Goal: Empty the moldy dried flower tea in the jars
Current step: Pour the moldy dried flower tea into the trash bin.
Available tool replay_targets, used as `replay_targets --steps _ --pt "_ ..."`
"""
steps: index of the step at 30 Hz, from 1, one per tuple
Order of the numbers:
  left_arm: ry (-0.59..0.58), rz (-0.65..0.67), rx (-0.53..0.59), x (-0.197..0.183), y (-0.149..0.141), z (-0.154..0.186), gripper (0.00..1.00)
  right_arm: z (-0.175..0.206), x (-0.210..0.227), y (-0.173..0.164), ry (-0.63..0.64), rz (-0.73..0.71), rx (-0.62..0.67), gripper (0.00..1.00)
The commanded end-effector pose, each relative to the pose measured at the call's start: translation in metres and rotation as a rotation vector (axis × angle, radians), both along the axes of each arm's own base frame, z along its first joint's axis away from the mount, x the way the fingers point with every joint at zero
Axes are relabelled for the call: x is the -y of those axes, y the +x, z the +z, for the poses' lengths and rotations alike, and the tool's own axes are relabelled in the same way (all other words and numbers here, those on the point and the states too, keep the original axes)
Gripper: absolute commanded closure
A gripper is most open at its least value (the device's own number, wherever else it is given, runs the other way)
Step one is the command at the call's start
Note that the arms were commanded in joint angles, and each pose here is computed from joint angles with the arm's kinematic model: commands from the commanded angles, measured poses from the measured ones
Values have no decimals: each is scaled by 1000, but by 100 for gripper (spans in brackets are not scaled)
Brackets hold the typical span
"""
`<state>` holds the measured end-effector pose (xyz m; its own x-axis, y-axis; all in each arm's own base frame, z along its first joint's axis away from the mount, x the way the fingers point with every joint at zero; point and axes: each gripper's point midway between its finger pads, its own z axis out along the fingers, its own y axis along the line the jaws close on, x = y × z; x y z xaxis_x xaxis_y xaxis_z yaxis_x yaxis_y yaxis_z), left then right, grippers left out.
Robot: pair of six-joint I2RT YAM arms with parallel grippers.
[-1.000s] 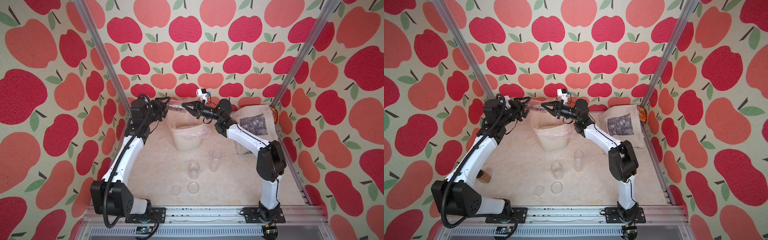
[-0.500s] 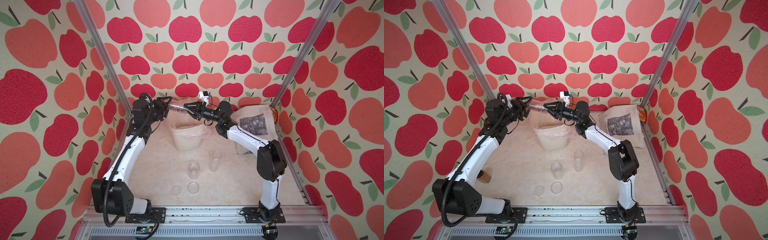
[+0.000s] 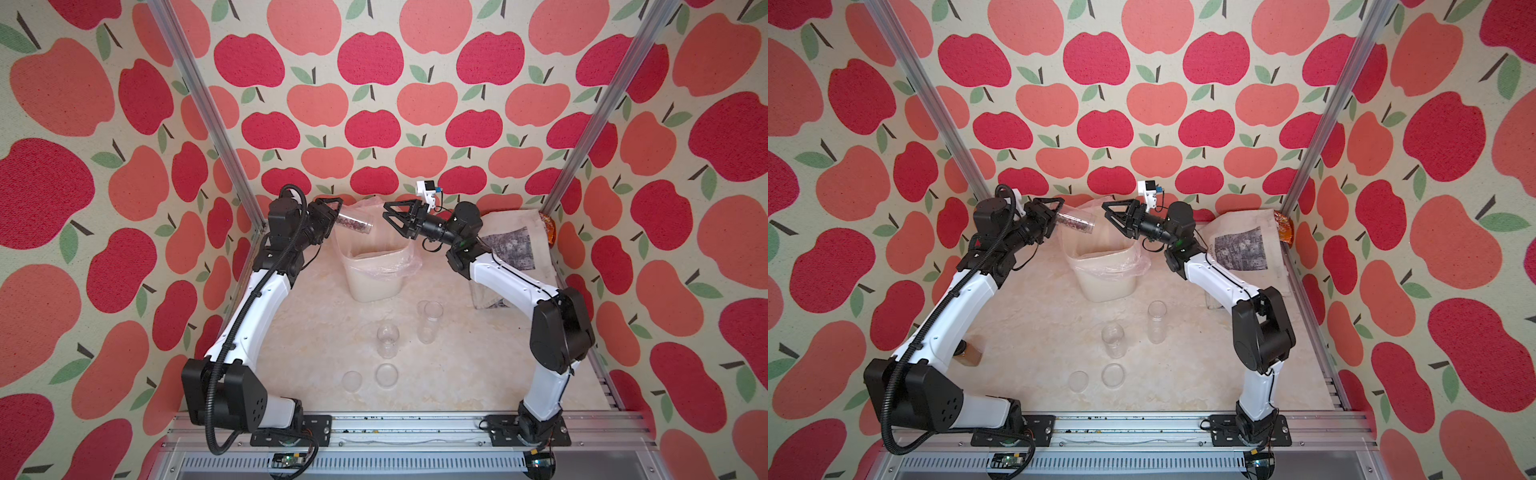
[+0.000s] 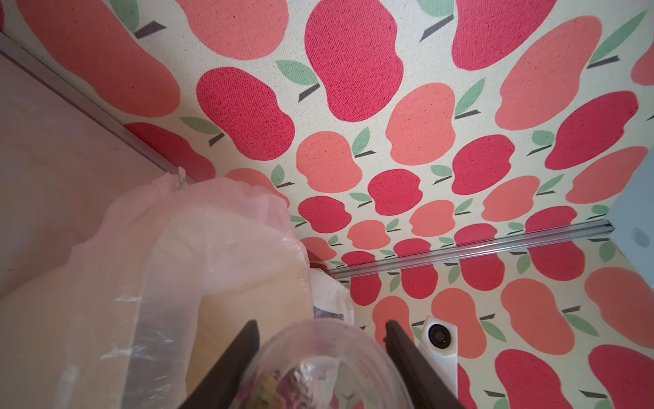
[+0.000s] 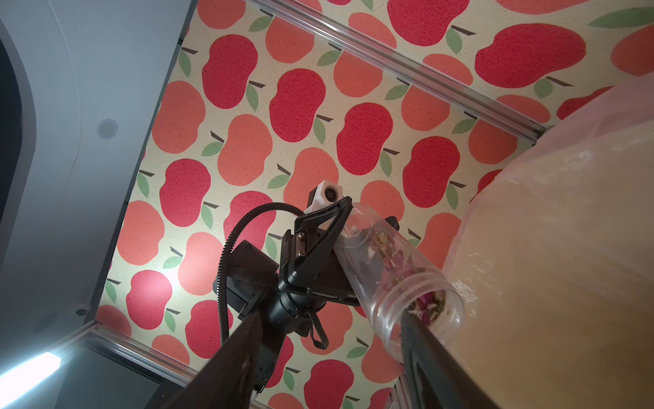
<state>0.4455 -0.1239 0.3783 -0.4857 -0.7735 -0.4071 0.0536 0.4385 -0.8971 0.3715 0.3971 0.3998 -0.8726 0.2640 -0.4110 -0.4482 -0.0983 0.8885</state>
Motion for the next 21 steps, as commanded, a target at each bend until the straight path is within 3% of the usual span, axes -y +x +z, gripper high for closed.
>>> replay_targets --steps 1,13,21 --pt "176 16 45 2 -2 11 100 11 13 -11 -38 -29 76 30" --pt "658 2 6 19 3 -15 100 -11 52 -32 -229 -112 144 14" --pt "993 2 34 35 7 -20 100 -27 77 -50 -385 -158 199 9"
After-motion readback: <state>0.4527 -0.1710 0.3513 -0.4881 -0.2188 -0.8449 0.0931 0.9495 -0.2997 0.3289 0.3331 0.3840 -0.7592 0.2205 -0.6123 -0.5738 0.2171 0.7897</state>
